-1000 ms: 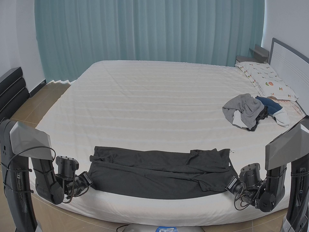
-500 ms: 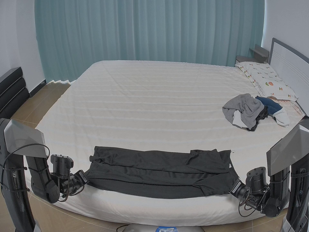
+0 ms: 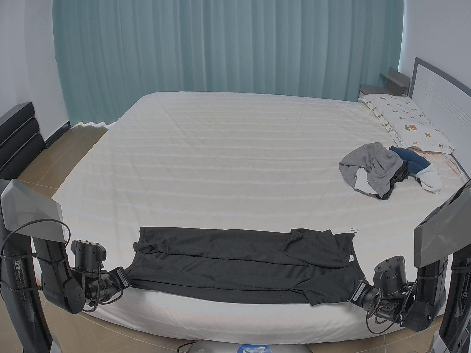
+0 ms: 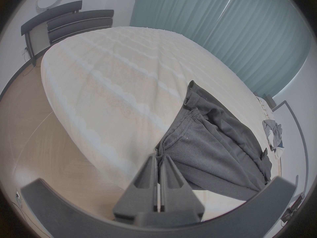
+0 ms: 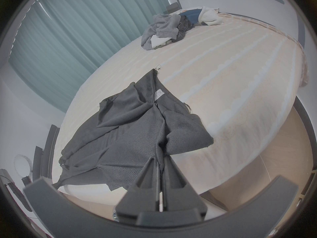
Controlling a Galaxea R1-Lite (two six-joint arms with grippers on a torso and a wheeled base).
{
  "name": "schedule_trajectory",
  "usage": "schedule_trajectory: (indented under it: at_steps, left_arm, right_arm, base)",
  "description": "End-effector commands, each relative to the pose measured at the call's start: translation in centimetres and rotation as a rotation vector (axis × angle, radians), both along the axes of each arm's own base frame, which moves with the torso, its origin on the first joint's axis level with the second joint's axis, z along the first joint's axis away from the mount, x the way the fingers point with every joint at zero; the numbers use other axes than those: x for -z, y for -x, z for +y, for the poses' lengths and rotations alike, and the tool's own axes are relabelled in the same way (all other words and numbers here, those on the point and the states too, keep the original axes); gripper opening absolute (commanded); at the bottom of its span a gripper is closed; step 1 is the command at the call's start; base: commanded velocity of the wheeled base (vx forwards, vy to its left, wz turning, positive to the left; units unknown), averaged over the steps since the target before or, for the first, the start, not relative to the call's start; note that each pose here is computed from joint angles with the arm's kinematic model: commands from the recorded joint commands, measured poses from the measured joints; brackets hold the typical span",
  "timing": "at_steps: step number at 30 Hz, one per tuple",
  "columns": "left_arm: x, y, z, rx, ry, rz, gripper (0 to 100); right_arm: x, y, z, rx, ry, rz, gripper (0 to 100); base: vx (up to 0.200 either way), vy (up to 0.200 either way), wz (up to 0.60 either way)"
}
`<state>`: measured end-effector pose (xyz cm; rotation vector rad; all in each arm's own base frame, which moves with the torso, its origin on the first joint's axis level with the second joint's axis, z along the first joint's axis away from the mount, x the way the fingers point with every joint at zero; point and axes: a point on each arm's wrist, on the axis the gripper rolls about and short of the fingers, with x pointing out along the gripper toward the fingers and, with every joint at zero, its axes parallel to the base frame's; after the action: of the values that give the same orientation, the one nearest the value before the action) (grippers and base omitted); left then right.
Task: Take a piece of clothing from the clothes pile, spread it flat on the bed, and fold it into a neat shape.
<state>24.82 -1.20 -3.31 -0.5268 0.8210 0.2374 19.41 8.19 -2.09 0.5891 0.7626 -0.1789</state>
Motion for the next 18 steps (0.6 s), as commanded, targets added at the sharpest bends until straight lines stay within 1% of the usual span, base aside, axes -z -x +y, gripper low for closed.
schedule_trajectory:
  at_steps: [1,6,7,9,11,12,14,15,18]
  left_arm:
    - [0.2,0.4,-0.1,0.005,0.000,0.017,100]
    - [-0.2,0.6,0.0,0.006,0.001,0.005,100]
    - [-0.8,0.3,0.2,0.000,0.008,-0.028,100]
    - [-1.5,0.0,0.4,-0.008,0.015,-0.063,100]
    - [-1.5,0.0,0.4,-0.008,0.015,-0.063,100]
    - [-2.4,-1.0,0.4,0.000,0.039,-0.125,100]
    - [-2.7,-2.1,0.3,0.010,0.054,-0.165,100]
    - [-2.7,-2.1,0.3,0.010,0.054,-0.165,100]
    - [-3.3,-4.6,-0.1,0.020,0.067,-0.231,100]
  right_arm:
    - [0.1,0.4,-0.2,-0.011,-0.006,0.020,100]
    - [-0.2,0.4,-0.2,-0.026,-0.023,0.018,100]
    - [-0.5,0.3,-0.4,-0.021,-0.021,0.004,100]
    - [-1.1,0.1,-0.7,-0.008,-0.024,-0.023,100]
    - [-1.1,0.1,-0.7,-0.008,-0.024,-0.023,100]
    - [-2.6,-0.1,-1.4,0.008,-0.028,-0.089,100]
    - [-3.4,-0.3,-1.9,0.012,-0.017,-0.127,100]
    - [-3.4,-0.3,-1.9,0.012,-0.017,-0.127,100]
    - [-3.4,-0.5,-2.4,0.021,0.002,-0.136,100]
  base:
    - [0.000,0.000,0.00]
    - [0.000,0.000,0.00]
    - [0.000,0.000,0.00]
    - [0.000,0.000,0.00]
    - [0.000,0.000,0.00]
    - [0.000,0.000,0.00]
    - [0.000,0.000,0.00]
    - [0.000,0.000,0.00]
    - [0.000,0.000,0.00]
